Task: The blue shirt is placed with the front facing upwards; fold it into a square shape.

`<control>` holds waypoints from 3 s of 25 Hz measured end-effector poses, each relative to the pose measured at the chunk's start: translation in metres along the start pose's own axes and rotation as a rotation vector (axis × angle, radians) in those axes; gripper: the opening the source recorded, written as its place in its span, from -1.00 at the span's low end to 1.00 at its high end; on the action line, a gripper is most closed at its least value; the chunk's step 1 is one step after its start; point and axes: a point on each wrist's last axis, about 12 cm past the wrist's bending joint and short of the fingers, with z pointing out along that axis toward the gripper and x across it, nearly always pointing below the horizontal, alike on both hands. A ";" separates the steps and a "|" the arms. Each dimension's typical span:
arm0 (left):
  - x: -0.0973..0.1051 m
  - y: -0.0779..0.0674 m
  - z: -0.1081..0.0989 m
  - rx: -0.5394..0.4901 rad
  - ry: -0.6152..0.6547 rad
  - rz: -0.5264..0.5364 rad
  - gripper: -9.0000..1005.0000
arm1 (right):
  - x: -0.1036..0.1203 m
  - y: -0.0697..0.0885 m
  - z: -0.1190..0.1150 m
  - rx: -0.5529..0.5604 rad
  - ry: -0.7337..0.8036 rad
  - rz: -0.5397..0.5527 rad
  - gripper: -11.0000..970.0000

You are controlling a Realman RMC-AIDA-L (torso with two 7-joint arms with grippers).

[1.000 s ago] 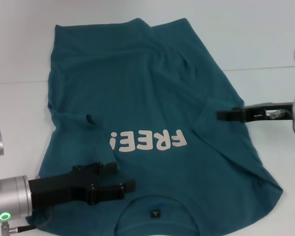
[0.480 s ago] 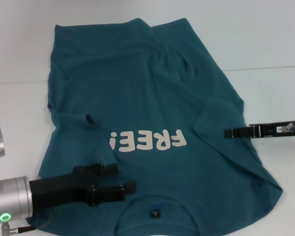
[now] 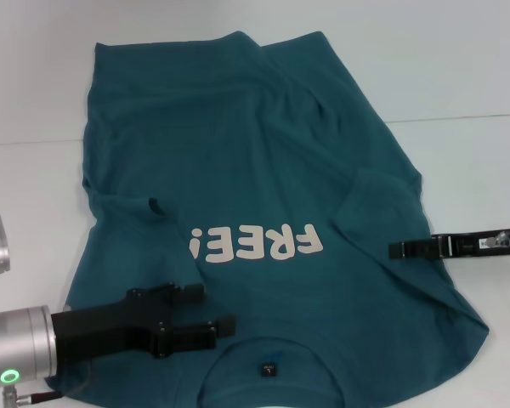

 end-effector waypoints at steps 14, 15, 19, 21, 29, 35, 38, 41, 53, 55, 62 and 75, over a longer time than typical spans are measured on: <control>0.001 0.000 -0.001 -0.003 -0.001 -0.001 0.83 | 0.000 -0.007 -0.006 0.012 -0.034 0.026 0.59; 0.001 0.000 -0.001 -0.003 -0.001 -0.001 0.83 | 0.001 -0.008 -0.006 0.012 -0.034 0.027 0.59; 0.002 0.000 -0.001 -0.003 -0.003 -0.003 0.83 | 0.003 -0.006 -0.004 0.007 -0.024 0.029 0.58; 0.002 0.000 -0.001 -0.003 -0.003 -0.003 0.83 | 0.004 -0.004 -0.002 0.003 -0.021 0.026 0.58; 0.001 0.000 -0.001 -0.005 -0.005 -0.002 0.83 | 0.004 0.001 0.003 -0.016 -0.016 0.023 0.59; 0.001 0.000 -0.001 -0.005 -0.005 -0.001 0.83 | 0.005 0.004 0.006 -0.024 -0.014 0.027 0.59; 0.001 0.000 -0.002 -0.006 -0.006 0.001 0.83 | 0.006 0.003 0.005 -0.027 -0.020 0.036 0.59; 0.000 0.000 -0.001 -0.004 -0.005 0.005 0.83 | 0.005 0.005 0.006 -0.033 -0.021 0.033 0.58; -0.001 0.001 -0.001 -0.005 -0.010 0.013 0.83 | -0.002 0.042 0.033 -0.146 0.045 -0.049 0.58; -0.001 0.001 -0.001 -0.005 -0.011 0.013 0.83 | -0.003 0.049 0.038 -0.163 0.068 -0.066 0.58; -0.002 0.001 -0.001 -0.005 -0.012 0.014 0.83 | -0.003 0.043 0.028 -0.190 0.017 -0.043 0.58; 0.003 0.001 -0.007 -0.005 0.014 -0.021 0.83 | 0.021 0.001 -0.028 -0.199 -0.127 -0.076 0.59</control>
